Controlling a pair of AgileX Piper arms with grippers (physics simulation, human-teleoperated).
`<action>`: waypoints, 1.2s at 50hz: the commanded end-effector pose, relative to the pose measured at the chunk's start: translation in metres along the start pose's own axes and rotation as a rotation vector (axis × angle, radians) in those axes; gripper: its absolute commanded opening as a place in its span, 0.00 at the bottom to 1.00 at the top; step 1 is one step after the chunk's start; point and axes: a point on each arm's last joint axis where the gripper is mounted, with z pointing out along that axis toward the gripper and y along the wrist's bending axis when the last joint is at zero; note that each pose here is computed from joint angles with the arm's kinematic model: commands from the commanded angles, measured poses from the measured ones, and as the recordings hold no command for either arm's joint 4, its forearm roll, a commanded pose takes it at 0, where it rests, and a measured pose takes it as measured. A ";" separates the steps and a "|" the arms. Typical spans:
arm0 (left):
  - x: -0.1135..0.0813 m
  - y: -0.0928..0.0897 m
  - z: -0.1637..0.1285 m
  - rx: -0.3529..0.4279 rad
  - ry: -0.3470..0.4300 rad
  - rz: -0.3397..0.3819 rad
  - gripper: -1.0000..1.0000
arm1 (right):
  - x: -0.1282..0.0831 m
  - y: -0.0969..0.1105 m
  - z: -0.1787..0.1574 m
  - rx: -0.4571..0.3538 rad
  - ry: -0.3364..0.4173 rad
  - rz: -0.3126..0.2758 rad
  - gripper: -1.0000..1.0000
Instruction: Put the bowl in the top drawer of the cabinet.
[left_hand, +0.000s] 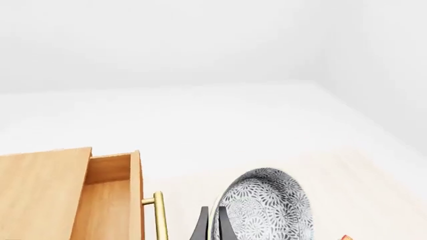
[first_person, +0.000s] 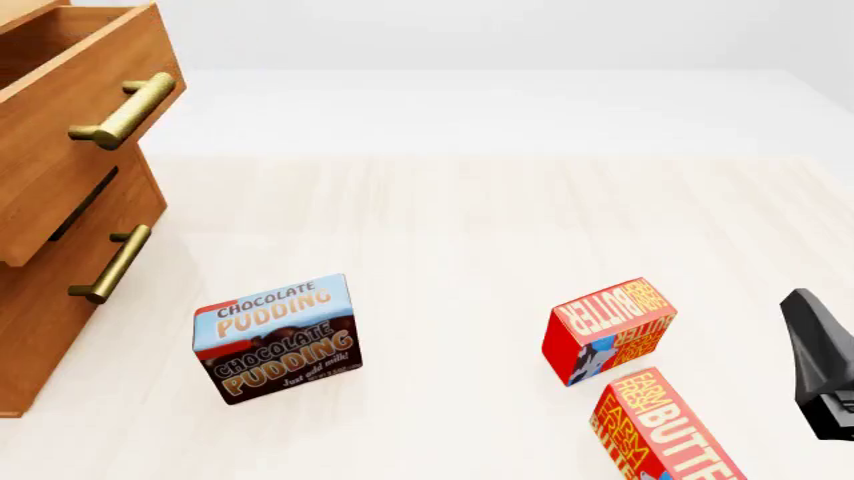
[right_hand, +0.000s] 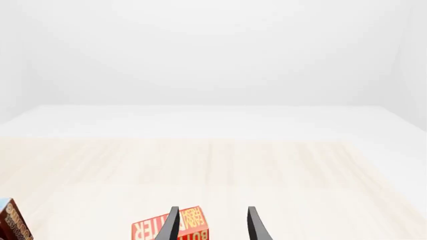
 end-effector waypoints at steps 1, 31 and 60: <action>-0.014 0.005 -0.013 -0.048 -0.084 -0.022 0.00 | 0.000 0.000 0.000 -0.001 -0.002 0.000 1.00; -0.020 0.014 -0.009 -0.138 -0.149 0.001 0.00 | 0.000 -0.001 0.000 0.010 -0.005 0.007 1.00; -0.022 0.024 0.003 -0.203 -0.107 -0.050 0.00 | 0.000 -0.001 0.000 0.009 0.000 0.010 1.00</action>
